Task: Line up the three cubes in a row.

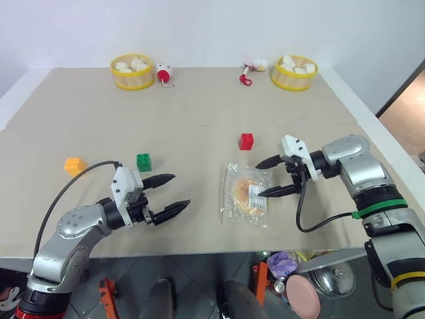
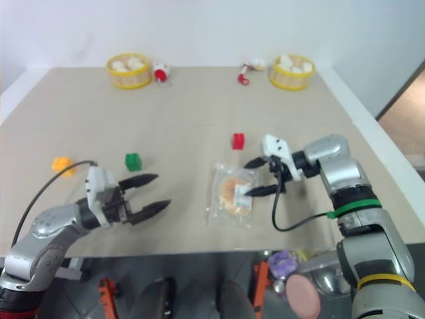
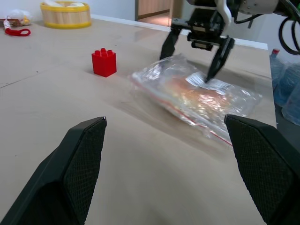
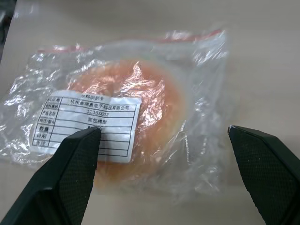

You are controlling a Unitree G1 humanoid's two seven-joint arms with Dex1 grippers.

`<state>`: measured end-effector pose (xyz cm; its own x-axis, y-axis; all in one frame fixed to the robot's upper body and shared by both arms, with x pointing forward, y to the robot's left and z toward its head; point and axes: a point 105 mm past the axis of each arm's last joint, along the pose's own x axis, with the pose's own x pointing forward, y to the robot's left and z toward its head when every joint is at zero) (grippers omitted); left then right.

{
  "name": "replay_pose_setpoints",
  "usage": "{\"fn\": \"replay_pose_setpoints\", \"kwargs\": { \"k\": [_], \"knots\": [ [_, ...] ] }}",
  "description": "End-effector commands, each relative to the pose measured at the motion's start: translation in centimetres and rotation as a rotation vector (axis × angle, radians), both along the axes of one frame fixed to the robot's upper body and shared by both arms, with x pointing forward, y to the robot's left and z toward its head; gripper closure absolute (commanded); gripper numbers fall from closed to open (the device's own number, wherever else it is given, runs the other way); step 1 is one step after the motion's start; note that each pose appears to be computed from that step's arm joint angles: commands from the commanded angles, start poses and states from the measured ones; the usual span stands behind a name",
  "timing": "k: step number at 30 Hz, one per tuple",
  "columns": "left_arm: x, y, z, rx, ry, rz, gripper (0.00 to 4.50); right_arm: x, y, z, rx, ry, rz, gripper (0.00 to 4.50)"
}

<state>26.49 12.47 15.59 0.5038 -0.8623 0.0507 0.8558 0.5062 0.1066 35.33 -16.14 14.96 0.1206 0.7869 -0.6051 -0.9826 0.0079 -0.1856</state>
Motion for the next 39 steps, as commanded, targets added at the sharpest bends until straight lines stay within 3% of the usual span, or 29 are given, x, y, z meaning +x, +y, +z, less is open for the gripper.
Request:
{"fn": "replay_pose_setpoints", "kwargs": {
  "k": [1, 12, 15, 16, 26, 35, 39],
  "knots": [
    [-0.3, 0.2, 1.3, -0.030, -0.056, 0.016, 0.34, 0.9, 0.3, -0.4, -0.066, -0.037, 0.008, 0.00],
    [-0.2, 0.5, 1.4, -0.044, -0.067, 0.064, 0.34, 1.5, 0.9, -2.4, -0.205, -0.102, 0.057, 0.00],
    [0.0, 0.7, 1.5, -0.043, -0.073, 0.074, 0.31, 1.5, 0.9, -2.2, -0.202, -0.104, 0.066, 0.75],
    [0.0, 0.7, 1.5, -0.042, -0.075, 0.077, 0.31, 1.4, 0.9, -2.1, -0.202, -0.105, 0.073, 1.25],
    [0.8, 0.9, 1.7, -0.036, -0.085, 0.087, 0.31, 1.2, 0.3, -2.8, -0.227, -0.086, 0.073, 4.46],
    [1.2, 0.2, 1.6, -0.047, -0.089, 0.062, 0.31, 1.3, -0.3, -2.4, -0.207, -0.068, 0.025, 4.46],
    [1.1, -0.8, 1.3, -0.041, -0.086, 0.015, 0.31, 1.9, -1.8, -0.4, -0.161, -0.092, -0.060, 4.46]
  ]
}}
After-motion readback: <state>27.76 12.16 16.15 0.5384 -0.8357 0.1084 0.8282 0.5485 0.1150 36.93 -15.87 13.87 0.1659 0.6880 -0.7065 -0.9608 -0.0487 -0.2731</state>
